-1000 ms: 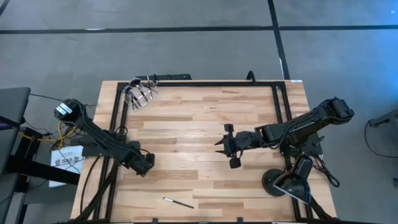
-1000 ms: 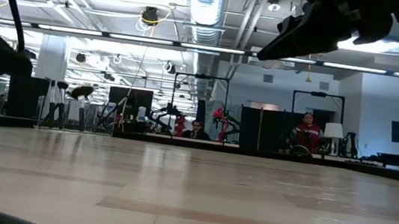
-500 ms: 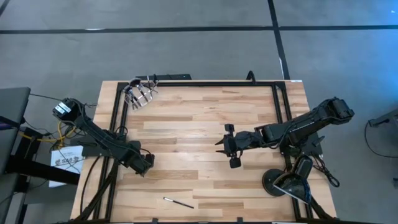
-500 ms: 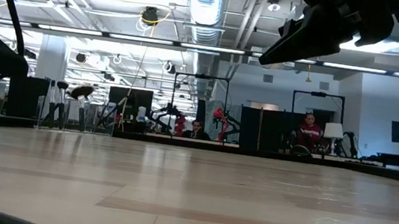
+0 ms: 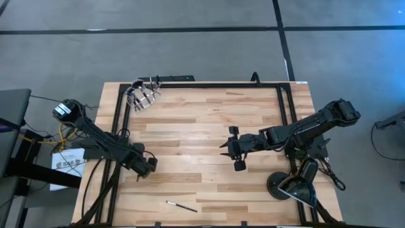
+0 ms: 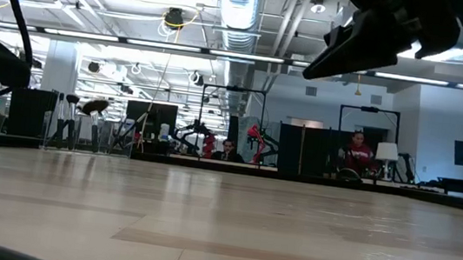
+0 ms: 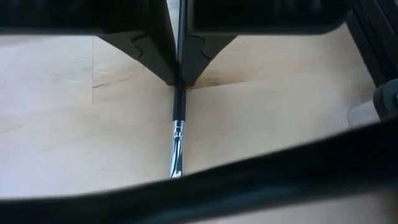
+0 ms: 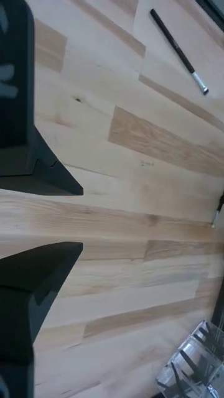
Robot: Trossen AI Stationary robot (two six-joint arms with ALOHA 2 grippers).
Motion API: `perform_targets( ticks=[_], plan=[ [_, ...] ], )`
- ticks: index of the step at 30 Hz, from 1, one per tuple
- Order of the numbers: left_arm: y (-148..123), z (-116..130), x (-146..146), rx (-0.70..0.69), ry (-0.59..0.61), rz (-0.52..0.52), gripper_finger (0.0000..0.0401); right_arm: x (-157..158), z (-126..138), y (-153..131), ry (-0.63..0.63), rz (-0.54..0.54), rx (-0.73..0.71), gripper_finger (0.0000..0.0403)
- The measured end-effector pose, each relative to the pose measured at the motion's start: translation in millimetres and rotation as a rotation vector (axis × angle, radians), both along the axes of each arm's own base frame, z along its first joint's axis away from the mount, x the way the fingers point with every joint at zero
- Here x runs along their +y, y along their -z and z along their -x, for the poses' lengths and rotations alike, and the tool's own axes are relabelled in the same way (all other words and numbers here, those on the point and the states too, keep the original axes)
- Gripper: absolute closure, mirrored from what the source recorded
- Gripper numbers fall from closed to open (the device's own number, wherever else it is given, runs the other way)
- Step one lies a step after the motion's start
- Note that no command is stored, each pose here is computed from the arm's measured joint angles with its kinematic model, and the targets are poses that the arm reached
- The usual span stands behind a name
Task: Put items in baskets/containers
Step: Put the eyeshadow brush into the transparent bin
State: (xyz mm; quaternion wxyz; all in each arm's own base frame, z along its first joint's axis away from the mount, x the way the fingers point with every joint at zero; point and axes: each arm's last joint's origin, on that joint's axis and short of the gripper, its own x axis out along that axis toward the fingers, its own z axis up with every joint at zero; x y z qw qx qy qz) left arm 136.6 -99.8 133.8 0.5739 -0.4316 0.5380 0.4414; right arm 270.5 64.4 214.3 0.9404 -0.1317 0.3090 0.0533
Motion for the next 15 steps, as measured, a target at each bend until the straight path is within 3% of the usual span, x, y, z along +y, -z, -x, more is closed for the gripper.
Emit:
perform_targets(
  ticks=[5, 9, 15],
  plan=[
    [-19, -6, 0, -0.159, 0.051, -0.017, 0.0390, -6, -1, 0, 0.014, 0.005, 0.005, 0.0283],
    [-33, -13, 1, -0.336, 0.133, -0.112, 0.0391, -13, -3, 0, 0.002, -0.024, 0.003, 0.0283],
    [-49, -26, 3, -0.643, 0.202, -0.422, 0.0390, -28, -7, 4, -0.046, -0.144, -0.163, 0.0283]
  ],
)
